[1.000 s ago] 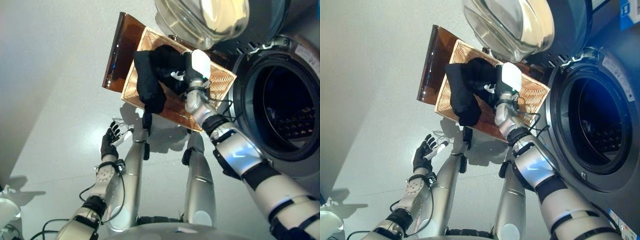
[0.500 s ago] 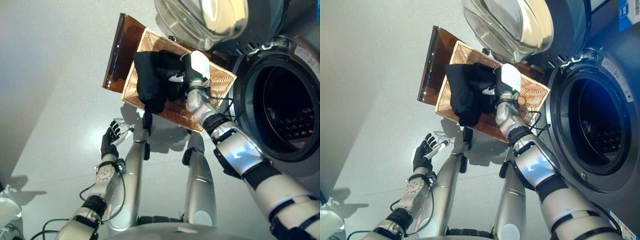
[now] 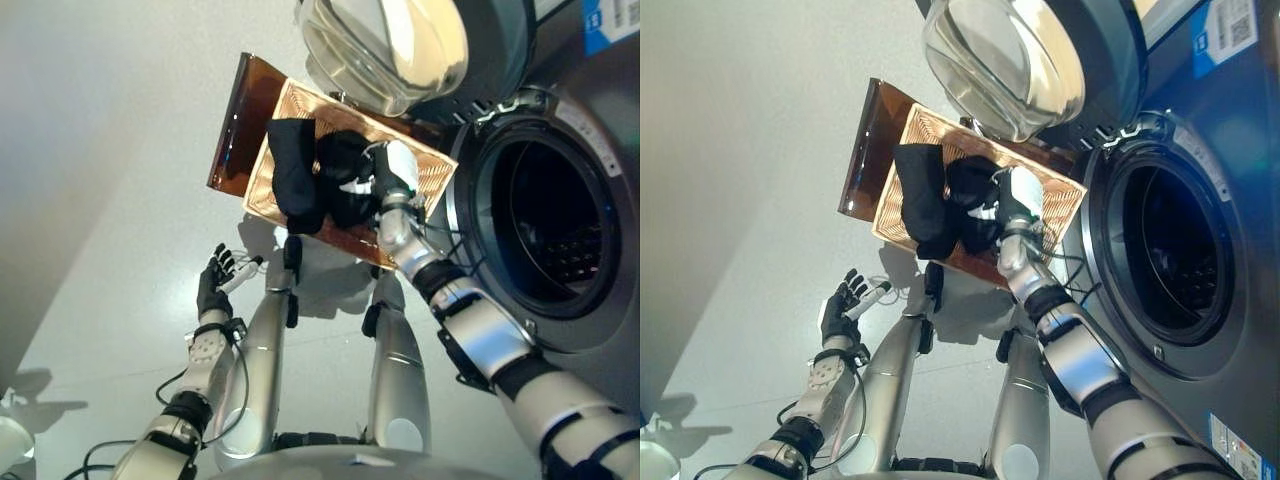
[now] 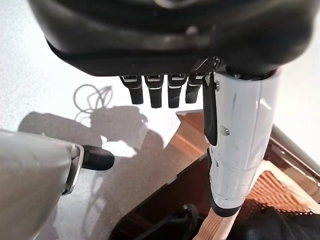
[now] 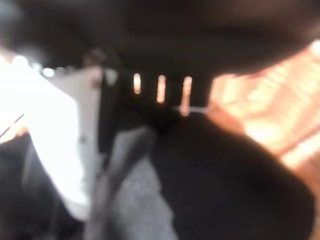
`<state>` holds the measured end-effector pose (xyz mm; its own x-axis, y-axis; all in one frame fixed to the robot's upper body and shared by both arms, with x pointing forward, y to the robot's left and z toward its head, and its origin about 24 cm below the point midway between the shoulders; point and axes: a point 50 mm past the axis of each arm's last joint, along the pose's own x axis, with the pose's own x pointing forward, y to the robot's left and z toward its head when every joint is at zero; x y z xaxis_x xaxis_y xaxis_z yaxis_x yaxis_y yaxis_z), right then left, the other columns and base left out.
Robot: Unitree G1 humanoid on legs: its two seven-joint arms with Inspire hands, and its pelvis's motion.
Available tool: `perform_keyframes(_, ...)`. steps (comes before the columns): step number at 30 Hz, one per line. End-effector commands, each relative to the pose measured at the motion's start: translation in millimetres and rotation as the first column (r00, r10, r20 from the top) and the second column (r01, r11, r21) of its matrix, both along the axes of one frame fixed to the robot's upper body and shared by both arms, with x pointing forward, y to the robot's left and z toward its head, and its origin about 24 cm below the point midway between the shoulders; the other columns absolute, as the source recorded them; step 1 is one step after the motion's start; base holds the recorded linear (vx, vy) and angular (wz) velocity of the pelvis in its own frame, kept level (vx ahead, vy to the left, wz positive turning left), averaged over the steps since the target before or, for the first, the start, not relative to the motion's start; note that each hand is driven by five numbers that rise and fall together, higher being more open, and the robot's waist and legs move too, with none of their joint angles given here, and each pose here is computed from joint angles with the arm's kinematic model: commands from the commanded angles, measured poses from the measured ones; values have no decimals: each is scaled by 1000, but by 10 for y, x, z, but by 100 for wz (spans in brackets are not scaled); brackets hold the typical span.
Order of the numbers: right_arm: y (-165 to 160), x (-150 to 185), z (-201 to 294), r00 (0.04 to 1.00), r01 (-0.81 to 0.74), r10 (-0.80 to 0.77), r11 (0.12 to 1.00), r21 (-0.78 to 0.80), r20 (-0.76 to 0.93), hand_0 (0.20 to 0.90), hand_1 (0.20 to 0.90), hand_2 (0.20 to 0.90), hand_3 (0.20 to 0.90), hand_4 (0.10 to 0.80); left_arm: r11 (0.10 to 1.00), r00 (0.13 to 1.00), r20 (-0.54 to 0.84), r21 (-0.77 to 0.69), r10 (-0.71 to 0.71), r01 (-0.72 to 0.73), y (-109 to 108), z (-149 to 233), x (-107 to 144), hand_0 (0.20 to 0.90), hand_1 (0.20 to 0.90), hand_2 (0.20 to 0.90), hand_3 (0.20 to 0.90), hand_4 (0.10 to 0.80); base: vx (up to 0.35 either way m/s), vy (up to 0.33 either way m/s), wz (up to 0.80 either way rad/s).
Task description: Pick up the clothes and place them into the washing machine
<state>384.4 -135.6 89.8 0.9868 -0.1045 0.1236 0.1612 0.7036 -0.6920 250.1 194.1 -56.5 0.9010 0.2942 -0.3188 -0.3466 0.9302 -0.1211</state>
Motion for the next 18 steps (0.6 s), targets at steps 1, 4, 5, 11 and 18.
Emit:
perform_keyframes(1,50,-16,239,988,-75,57,989,127,145,200,200,200,200,300,998,996,-72,11,55,-54,146,-187,-306,900,900,900,900,800,38,-45,0)
perform_keyframes(4,19,-111,133,989,-89,60,971,221,135,200,200,200,200,300,998,994,-95,3,62,-62,153,-233,-347,900,900,900,900,800,23,-30,0)
perform_keyframes(5,19,-111,133,989,-89,60,971,221,135,200,200,200,200,300,998,994,-95,3,62,-62,153,-233,-347,900,900,900,900,800,32,-26,-2)
perform_keyframes(11,-133,-346,-140,995,-76,29,851,519,99,200,200,200,200,300,997,991,-117,-28,67,-71,137,-296,-428,900,900,900,900,800,42,-21,-3)
perform_keyframes(18,-322,-618,-559,999,24,-50,541,841,3,200,200,200,200,300,993,982,-175,-86,69,-85,83,-426,-538,900,900,900,900,800,37,-3,-1)
